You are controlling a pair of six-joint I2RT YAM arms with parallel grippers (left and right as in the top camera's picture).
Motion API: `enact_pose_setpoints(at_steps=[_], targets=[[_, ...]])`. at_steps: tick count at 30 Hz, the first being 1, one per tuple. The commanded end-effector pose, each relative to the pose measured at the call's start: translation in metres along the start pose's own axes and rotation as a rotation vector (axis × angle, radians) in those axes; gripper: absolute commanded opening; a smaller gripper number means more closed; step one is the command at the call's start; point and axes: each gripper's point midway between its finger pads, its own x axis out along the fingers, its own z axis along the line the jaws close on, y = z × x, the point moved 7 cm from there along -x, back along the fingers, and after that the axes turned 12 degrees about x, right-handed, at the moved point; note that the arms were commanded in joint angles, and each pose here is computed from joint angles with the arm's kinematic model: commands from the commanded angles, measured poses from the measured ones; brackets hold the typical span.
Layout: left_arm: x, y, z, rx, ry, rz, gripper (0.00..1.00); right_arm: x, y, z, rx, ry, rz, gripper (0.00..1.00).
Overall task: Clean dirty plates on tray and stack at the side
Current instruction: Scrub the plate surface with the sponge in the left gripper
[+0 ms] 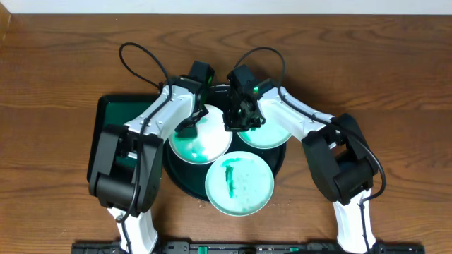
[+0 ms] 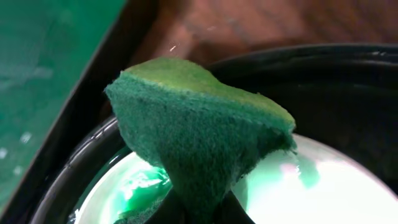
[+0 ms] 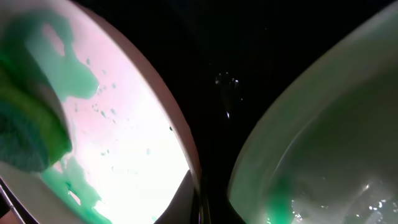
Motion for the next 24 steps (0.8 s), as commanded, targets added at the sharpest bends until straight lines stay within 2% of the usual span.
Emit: enact_pose_setpoints(at_steps=[1,4,7,10,11,14,19,22,24], targets=[[0.007,-0.006,-0.003,0.127,-0.009,-0.038,0.07,0.014,-0.001,-0.011,0.021,0.05,0.005,0.01],[0.006,0.0,-0.013,0.265,0.095,0.012,0.07,0.014,-0.002,-0.011,0.021,0.05,0.005,0.01],[0.002,0.01,-0.032,0.404,0.297,0.087,0.07,0.014,-0.002,-0.011,0.02,0.047,0.003,0.01],[-0.005,0.017,-0.046,0.485,0.455,0.127,0.07,0.014,-0.002,-0.011,0.02,0.047,0.003,0.01],[-0.006,0.017,-0.047,0.486,0.462,0.128,0.07,0.014,-0.002,-0.011,0.02,0.047,0.003,0.01],[-0.014,0.01,-0.043,0.467,0.438,0.108,0.07,0.014,-0.002,-0.011,0.017,0.049,0.005,0.01],[-0.047,-0.019,-0.001,0.235,0.197,0.011,0.07,0.014,-0.001,-0.011,0.017,0.05,0.006,0.01],[-0.058,-0.022,0.024,0.12,0.09,-0.01,0.07,0.014,-0.001,-0.011,0.017,0.05,0.006,0.01],[-0.058,-0.016,0.033,0.071,0.054,0.028,0.07,0.014,-0.001,-0.011,0.016,0.048,0.005,0.01]])
